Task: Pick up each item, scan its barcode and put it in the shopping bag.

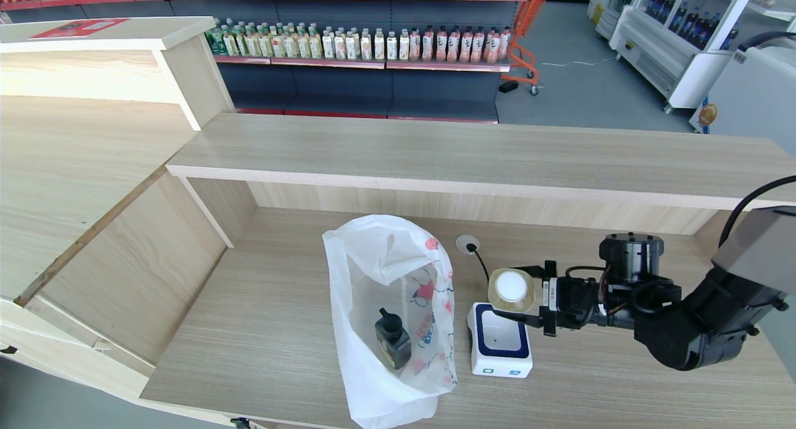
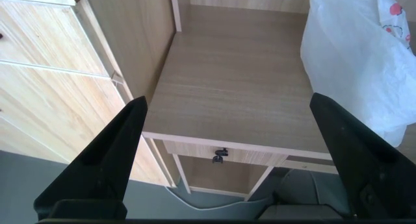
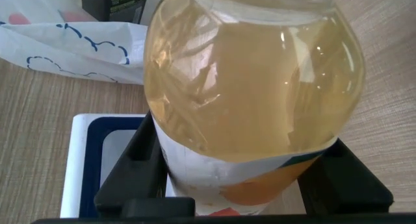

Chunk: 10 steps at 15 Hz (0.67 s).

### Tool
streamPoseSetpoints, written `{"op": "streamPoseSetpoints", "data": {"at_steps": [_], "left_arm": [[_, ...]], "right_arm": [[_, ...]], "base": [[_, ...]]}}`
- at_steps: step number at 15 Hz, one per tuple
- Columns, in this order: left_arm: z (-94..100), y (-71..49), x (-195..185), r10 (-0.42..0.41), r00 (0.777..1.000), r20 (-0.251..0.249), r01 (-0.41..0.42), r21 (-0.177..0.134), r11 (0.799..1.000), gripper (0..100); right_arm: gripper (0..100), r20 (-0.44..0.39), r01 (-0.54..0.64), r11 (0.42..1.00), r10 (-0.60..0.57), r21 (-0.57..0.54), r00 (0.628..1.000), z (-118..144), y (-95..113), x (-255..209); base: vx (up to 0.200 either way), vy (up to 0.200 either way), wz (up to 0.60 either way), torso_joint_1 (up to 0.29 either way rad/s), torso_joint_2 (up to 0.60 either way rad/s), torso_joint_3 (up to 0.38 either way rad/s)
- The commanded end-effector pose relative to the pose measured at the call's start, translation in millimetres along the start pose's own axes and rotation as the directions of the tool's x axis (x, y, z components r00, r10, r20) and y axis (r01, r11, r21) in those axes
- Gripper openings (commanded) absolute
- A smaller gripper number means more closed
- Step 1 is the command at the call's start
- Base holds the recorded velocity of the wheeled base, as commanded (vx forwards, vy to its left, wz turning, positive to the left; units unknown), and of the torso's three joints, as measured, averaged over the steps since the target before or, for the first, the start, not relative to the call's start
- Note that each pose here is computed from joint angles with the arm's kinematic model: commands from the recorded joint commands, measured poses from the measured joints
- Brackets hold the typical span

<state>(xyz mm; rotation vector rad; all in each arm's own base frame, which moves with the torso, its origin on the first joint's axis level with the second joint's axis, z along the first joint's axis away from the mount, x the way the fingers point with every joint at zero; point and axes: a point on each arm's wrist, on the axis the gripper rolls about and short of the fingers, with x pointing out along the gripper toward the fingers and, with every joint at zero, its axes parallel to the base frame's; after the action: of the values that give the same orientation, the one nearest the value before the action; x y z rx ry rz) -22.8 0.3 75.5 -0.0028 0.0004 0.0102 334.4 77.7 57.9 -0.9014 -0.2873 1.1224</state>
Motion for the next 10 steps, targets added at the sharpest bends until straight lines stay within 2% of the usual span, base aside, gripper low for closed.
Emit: {"op": "streamPoseSetpoints", "data": {"at_steps": [1, 6, 8, 10], "left_arm": [[0.0, 0.0, 0.0, 0.001, 1.0, 0.0, -0.001, 0.0, 1.0, 100], [0.0, 0.0, 0.0, 0.001, 1.0, 0.0, -0.001, 0.0, 1.0, 100], [0.0, 0.0, 0.0, 0.001, 1.0, 0.0, -0.001, 0.0, 1.0, 100], [0.0, 0.0, 0.0, 0.001, 1.0, 0.0, -0.001, 0.0, 1.0, 100]], "right_arm": [[0, 0.003, 0.001, 1.0, -0.001, -0.003, 1.0, 0.7, -0.5, -0.1], [0, 0.001, 0.004, 1.0, -0.004, -0.002, 1.0, 3.3, -0.6, -3.4], [0, -0.004, 0.026, 0.998, -0.026, 0.055, 1.0, 9.8, -5.7, -13.1], [0, 0.015, 0.072, 0.981, -0.076, 0.179, 0.997, 31.6, -21.5, -26.6]], "base": [[0.0, 0.0, 0.0, 0.0, 0.0, 0.0], [0.0, 0.0, 0.0, 0.0, 0.0, 0.0], [0.0, 0.0, 0.0, 0.0, 0.0, 0.0], [0.0, 0.0, 0.0, 0.0, 0.0, 0.0]]}}
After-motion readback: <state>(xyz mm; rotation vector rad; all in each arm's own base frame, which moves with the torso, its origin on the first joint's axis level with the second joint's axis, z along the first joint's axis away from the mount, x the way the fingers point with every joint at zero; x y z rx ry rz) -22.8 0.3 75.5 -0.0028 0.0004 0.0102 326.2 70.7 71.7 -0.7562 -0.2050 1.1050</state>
